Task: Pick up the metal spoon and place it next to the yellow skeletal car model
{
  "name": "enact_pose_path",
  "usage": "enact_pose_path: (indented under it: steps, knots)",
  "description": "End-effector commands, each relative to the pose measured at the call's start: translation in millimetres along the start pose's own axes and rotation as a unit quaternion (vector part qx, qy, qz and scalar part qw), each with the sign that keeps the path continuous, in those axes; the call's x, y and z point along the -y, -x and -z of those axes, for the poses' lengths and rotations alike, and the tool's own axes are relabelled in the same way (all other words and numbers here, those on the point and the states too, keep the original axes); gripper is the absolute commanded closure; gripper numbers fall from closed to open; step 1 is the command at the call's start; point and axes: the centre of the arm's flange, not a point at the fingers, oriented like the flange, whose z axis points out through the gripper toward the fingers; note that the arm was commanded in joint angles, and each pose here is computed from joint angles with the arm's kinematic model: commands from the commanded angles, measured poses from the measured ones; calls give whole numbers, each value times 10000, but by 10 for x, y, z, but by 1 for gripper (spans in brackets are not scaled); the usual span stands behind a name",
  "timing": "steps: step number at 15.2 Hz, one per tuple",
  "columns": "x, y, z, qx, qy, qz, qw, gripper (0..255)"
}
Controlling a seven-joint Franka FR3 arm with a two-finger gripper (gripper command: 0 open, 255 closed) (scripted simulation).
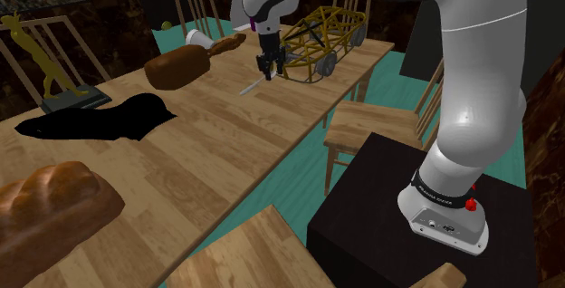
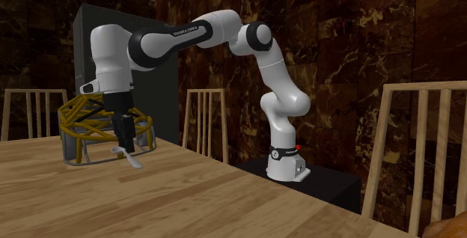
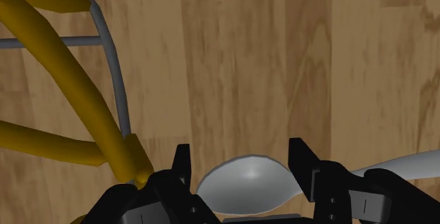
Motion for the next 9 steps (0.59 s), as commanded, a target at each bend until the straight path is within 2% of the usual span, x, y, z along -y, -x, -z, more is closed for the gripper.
enact_pose_path:
  steps: [1,2,3,5,8,9]
  knots:
    - [-145,-31,-316,205,4,-84,9998,255]
    - [-145,-31,-316,205,4,-84,9998,255]
    - [-142,-22,-299,208,1,-84,9997,0]
    - [-230,-32,-203,210,-3,-85,9997,0]
    - [-145,-31,-316,205,4,-84,9998,0]
    - [-145,-36,-184,205,4,-84,9998,0]
